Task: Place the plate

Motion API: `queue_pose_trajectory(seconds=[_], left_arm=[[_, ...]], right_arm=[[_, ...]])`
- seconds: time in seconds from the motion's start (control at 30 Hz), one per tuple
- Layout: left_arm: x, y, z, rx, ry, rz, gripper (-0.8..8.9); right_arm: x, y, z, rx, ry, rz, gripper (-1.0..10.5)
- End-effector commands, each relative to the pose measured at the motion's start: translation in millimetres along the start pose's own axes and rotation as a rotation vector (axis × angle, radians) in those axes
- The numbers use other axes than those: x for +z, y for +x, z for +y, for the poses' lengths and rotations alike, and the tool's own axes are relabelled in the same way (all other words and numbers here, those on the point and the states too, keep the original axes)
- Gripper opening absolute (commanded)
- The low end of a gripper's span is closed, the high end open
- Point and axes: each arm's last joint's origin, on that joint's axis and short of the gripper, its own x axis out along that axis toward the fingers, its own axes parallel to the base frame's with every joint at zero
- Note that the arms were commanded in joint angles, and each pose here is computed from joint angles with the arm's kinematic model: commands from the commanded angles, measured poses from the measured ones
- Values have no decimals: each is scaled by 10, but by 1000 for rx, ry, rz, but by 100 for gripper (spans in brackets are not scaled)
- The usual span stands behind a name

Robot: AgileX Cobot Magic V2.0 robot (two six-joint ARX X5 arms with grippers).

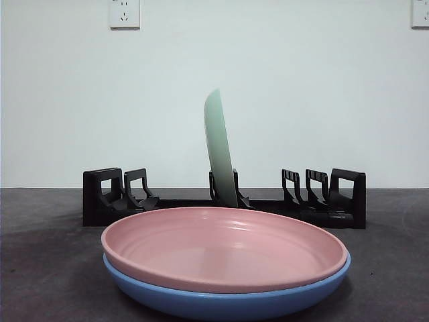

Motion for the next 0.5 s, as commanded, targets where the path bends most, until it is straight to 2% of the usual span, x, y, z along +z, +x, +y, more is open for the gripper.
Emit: queue_pose_trajectory(seconds=[0.03,0.3,0.5], left_arm=[[47,-103,-53,-13,48,-49,562],[59,-293,-133,-19,77,-119,562],[77,-329,-150,-20,83,-133,562]], right_arm=[[171,228,-63,20,46,17,441],[654,916,-337,18,51,92,441],[1061,1431,-584,21,54,92,441]])
